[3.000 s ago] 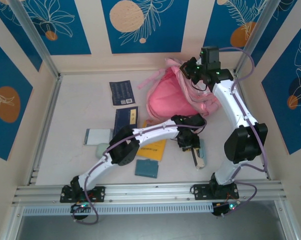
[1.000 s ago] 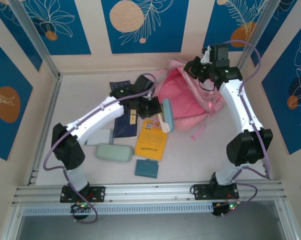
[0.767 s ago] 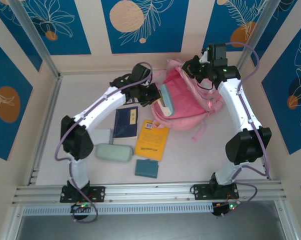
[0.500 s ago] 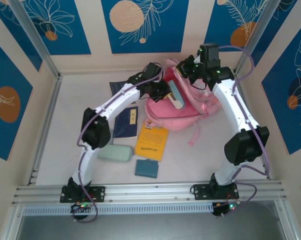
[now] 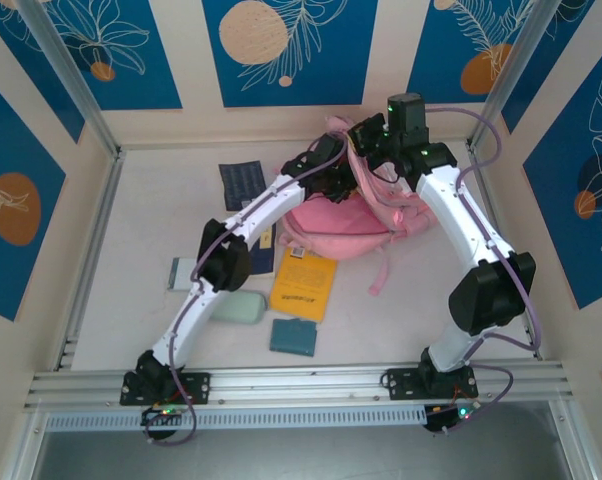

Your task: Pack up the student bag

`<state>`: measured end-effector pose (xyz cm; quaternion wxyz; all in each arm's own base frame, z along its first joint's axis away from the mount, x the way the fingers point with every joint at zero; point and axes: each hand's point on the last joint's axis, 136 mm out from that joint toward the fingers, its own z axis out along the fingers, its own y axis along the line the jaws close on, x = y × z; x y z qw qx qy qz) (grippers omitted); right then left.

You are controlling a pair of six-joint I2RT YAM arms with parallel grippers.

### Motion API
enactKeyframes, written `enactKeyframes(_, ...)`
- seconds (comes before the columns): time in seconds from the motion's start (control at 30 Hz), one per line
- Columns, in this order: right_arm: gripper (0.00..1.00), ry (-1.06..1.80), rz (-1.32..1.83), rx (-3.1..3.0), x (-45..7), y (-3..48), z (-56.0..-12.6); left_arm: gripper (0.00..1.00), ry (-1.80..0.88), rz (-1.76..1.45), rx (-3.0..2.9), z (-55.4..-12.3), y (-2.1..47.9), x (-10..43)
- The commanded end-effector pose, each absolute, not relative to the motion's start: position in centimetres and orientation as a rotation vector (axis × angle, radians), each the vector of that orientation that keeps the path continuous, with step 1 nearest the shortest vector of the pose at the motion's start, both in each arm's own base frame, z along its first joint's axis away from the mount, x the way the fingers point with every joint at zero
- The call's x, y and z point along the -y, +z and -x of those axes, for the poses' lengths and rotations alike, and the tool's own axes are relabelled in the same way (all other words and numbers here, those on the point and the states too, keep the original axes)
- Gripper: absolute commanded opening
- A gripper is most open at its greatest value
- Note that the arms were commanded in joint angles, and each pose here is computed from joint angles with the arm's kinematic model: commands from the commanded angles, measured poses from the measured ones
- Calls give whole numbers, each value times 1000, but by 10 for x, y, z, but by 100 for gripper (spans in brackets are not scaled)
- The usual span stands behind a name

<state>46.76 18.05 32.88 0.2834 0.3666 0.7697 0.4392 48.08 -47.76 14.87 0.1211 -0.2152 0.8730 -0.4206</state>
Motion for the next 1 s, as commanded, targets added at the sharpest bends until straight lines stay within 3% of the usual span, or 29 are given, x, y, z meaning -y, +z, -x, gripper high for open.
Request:
enactKeyframes(0.0, 0, 1376, -879, -1858, -200, 395, -466, 61, -1426, 525, -2527, -433, 164, 551)
enactKeyframes(0.07, 0, 1367, -877, -1854, -197, 396, -465, 83, -1420, 483, -2553, -428, 164, 550)
enactKeyframes(0.17, 0, 1347, -873, -1839, -189, 396, -463, 93, -1369, 436, -2591, -427, 165, 537)
enactKeyframes(0.63, 0, 1163, -877, -1809, -113, 383, -464, 94, -1277, 138, -2647, -387, 197, 450)
enactKeyframes(0.97, 0, 1108, -775, -1933, -121, 349, -460, 93, -1111, 194, -2744, -349, 190, 374)
